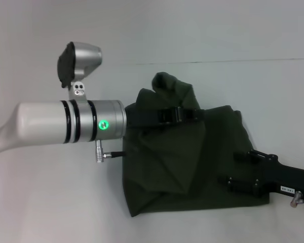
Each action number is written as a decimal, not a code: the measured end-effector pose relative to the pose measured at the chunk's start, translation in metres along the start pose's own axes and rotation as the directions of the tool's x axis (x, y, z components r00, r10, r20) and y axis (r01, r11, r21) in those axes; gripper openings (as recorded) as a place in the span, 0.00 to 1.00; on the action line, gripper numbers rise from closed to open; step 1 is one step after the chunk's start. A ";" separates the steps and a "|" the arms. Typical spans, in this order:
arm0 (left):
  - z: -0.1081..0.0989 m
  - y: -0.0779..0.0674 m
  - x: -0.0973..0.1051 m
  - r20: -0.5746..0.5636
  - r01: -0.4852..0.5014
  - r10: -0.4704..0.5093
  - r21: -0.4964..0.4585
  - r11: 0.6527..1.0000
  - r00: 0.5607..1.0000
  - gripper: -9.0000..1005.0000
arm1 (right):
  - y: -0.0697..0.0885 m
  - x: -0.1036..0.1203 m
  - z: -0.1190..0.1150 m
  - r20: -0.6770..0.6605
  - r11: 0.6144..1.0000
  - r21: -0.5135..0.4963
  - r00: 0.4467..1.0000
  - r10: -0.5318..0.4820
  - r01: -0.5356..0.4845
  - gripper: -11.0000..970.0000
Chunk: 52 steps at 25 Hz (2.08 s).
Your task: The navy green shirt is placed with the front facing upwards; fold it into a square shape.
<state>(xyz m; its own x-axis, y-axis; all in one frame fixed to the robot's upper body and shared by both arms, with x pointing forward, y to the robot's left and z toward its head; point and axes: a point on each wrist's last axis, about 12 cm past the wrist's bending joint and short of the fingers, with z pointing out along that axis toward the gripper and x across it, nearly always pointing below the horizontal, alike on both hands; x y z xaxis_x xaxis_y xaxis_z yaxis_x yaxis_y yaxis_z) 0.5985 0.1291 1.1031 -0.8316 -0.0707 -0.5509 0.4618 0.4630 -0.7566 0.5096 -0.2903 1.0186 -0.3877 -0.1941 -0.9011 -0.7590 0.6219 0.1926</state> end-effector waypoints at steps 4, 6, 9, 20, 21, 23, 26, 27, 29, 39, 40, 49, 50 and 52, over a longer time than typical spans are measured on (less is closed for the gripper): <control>0.005 -0.001 0.003 -0.004 0.022 -0.022 0.012 1.000 1.000 0.19 | 0.000 0.000 0.000 0.000 1.000 0.001 1.000 0.001 -0.001 0.94; 0.005 -0.002 0.003 0.006 0.034 -0.034 0.023 0.999 0.999 0.23 | 0.000 0.000 -0.001 -0.001 1.000 0.003 1.000 -0.001 0.001 0.94; 0.004 -0.003 0.002 0.026 0.046 -0.047 0.041 0.998 0.999 0.36 | -0.001 0.000 -0.003 0.001 1.000 0.006 1.000 -0.004 0.004 0.94; -0.002 -0.007 -0.009 0.091 0.039 -0.046 0.078 0.996 0.995 0.80 | -0.015 0.004 -0.067 0.061 0.989 0.145 0.998 -0.003 -0.006 0.94; -0.003 -0.006 -0.009 0.098 0.037 -0.044 0.078 0.996 0.994 0.84 | -0.015 0.002 -0.074 0.076 0.990 0.144 0.997 -0.011 0.000 0.94; -0.008 -0.006 -0.012 0.118 0.012 -0.022 0.084 0.996 0.993 0.86 | -0.013 -0.004 -0.080 0.105 0.993 0.113 0.994 -0.031 0.019 0.94; -0.017 -0.009 -0.016 0.139 -0.046 0.031 0.108 0.993 0.990 0.89 | -0.009 -0.018 -0.070 0.134 0.997 0.041 0.989 -0.068 0.063 0.94; -0.020 -0.009 -0.017 0.150 -0.062 0.044 0.114 0.992 0.988 0.89 | -0.008 -0.023 -0.063 0.135 0.997 0.019 0.988 -0.080 0.078 0.94; -0.026 -0.008 -0.018 0.167 -0.084 0.063 0.123 0.989 0.984 0.89 | -0.006 -0.032 -0.044 0.127 0.994 -0.036 0.987 -0.099 0.104 0.94; -0.050 0.006 -0.013 0.247 -0.094 0.062 0.120 0.988 0.967 0.88 | 0.008 -0.037 0.025 0.011 0.979 -0.178 0.995 -0.095 0.095 0.94; -0.051 0.007 -0.012 0.250 -0.093 0.061 0.119 0.989 0.966 0.88 | 0.008 -0.035 0.026 0.002 0.981 -0.172 0.996 -0.086 0.085 0.94; -0.053 0.009 -0.009 0.260 -0.097 0.064 0.114 0.989 0.963 0.88 | 0.002 -0.007 0.016 -0.066 0.999 -0.052 0.998 0.011 -0.015 0.94; -0.053 0.009 -0.010 0.260 -0.097 0.065 0.114 0.989 0.963 0.88 | 0.001 -0.005 0.014 -0.067 0.999 -0.038 0.997 0.021 -0.024 0.94; -0.052 0.009 -0.010 0.261 -0.098 0.066 0.112 0.989 0.963 0.88 | -0.001 -0.003 0.010 -0.058 0.999 -0.013 0.998 0.040 -0.040 0.94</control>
<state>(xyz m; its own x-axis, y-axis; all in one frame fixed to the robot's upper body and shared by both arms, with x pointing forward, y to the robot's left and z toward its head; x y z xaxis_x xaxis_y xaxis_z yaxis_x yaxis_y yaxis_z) 0.5947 0.1802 1.1205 -0.6902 -0.2682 -0.6721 0.5727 0.3654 -0.7339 0.5169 -0.2826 1.0172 -0.4472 -0.2132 -0.8686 -0.7494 0.6195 0.2338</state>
